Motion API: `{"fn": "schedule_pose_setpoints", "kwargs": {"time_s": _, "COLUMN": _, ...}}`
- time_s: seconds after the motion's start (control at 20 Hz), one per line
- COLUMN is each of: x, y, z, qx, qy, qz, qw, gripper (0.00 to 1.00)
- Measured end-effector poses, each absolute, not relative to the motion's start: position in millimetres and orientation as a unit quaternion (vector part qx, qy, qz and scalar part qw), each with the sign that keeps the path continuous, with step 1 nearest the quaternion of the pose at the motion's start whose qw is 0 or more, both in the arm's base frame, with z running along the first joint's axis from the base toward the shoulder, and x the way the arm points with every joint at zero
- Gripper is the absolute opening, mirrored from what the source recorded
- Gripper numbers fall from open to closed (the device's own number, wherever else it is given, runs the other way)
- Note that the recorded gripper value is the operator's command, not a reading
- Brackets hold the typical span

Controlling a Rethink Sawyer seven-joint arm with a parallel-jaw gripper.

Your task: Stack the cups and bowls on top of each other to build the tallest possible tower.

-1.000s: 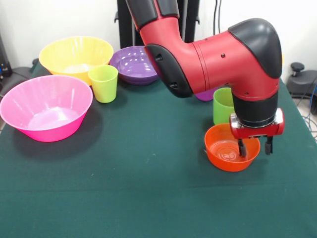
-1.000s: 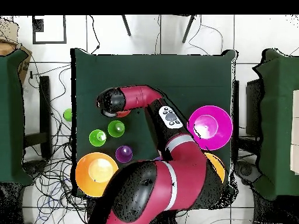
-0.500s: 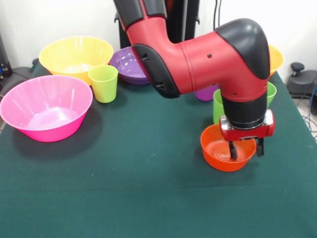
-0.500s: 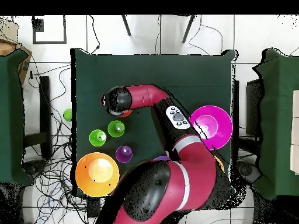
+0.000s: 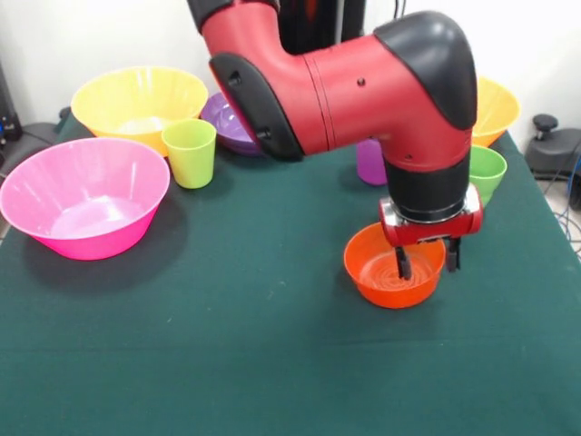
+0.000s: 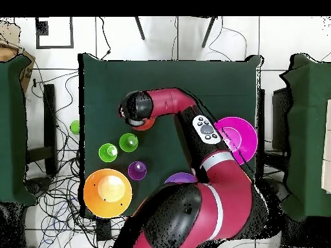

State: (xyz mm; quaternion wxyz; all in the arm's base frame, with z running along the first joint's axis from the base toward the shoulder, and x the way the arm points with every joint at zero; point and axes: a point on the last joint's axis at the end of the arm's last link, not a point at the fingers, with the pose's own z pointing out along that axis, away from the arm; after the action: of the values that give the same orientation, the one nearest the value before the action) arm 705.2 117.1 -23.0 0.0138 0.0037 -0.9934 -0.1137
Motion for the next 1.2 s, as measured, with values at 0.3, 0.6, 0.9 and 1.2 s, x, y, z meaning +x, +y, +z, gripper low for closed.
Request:
{"fn": "schedule_pose_setpoints", "kwargs": {"time_s": 0.3, "x": 714, "y": 111, "z": 0, "qx": 0.009, "qy": -0.995, "qz": -0.101, "qw": 0.007, "gripper": 1.0}}
{"fn": "schedule_pose_setpoints", "kwargs": {"time_s": 0.6, "x": 720, "y": 106, "z": 14, "qx": 0.012, "qy": -0.996, "qz": -0.092, "qw": 0.002, "gripper": 1.0}}
{"fn": "schedule_pose_setpoints", "kwargs": {"time_s": 0.9, "x": 718, "y": 104, "z": 11, "qx": 0.021, "qy": -0.996, "qz": -0.084, "qw": 0.0, "gripper": 1.0}}
{"fn": "schedule_pose_setpoints", "kwargs": {"time_s": 1.2, "x": 714, "y": 110, "z": 8, "qx": 0.038, "qy": -0.997, "qz": -0.072, "qw": -0.002, "gripper": 1.0}}
